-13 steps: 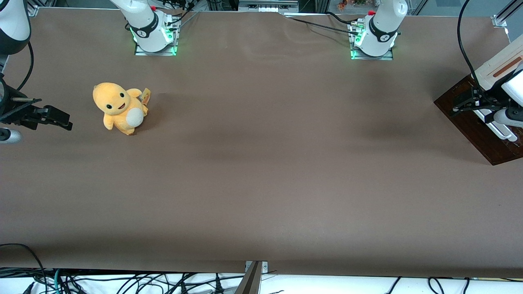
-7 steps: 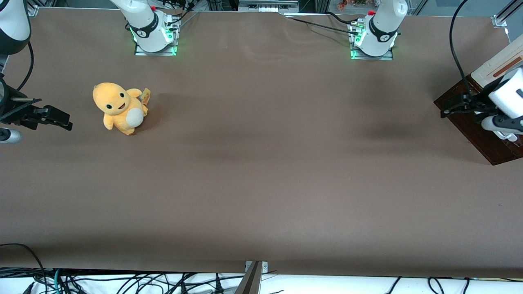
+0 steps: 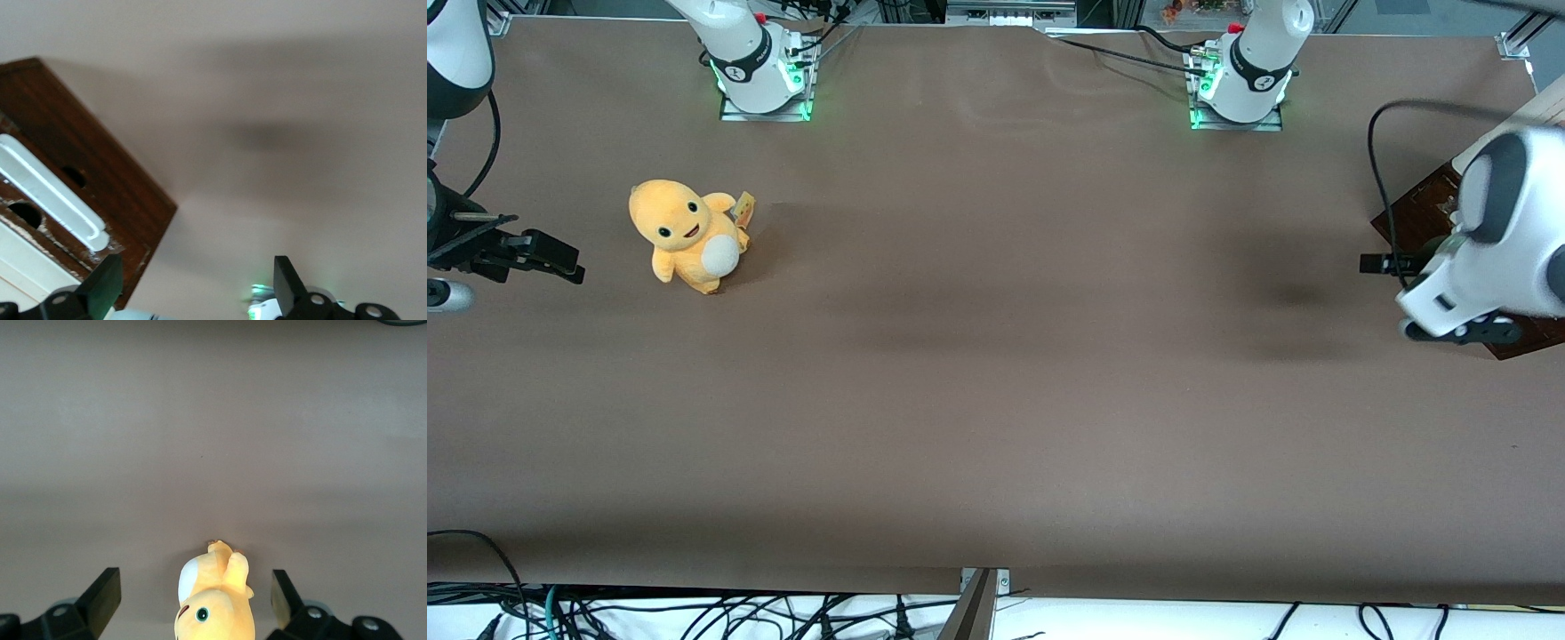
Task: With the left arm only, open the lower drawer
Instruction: 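Move the left gripper toward the wooden cabinet's lower drawer handle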
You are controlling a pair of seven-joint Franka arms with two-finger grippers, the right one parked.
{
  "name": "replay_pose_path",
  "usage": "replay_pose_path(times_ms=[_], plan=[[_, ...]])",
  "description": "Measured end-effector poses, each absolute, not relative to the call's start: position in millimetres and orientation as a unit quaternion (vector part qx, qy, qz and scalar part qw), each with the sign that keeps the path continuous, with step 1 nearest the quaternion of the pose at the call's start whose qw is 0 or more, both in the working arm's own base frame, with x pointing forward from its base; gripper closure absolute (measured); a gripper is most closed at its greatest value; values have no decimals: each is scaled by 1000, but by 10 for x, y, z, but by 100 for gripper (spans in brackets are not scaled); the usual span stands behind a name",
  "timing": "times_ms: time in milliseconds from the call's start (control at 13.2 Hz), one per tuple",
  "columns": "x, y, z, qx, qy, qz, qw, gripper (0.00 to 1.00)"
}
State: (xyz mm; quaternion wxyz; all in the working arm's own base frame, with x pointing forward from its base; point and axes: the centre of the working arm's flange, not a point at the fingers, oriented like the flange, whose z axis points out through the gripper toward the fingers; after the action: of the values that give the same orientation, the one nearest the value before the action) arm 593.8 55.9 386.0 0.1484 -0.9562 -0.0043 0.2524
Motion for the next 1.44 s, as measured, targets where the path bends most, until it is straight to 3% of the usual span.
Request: replay_pose_path(times_ms=[227, 605, 908, 1437], plan=[[5960, 877, 3214, -918, -14, 304, 255, 0], [5851, 1400, 2489, -859, -59, 350, 370, 0], [5725, 1862, 2290, -835, -95, 363, 403, 0], [5670, 1803, 1967, -794, -146, 341, 482, 0]])
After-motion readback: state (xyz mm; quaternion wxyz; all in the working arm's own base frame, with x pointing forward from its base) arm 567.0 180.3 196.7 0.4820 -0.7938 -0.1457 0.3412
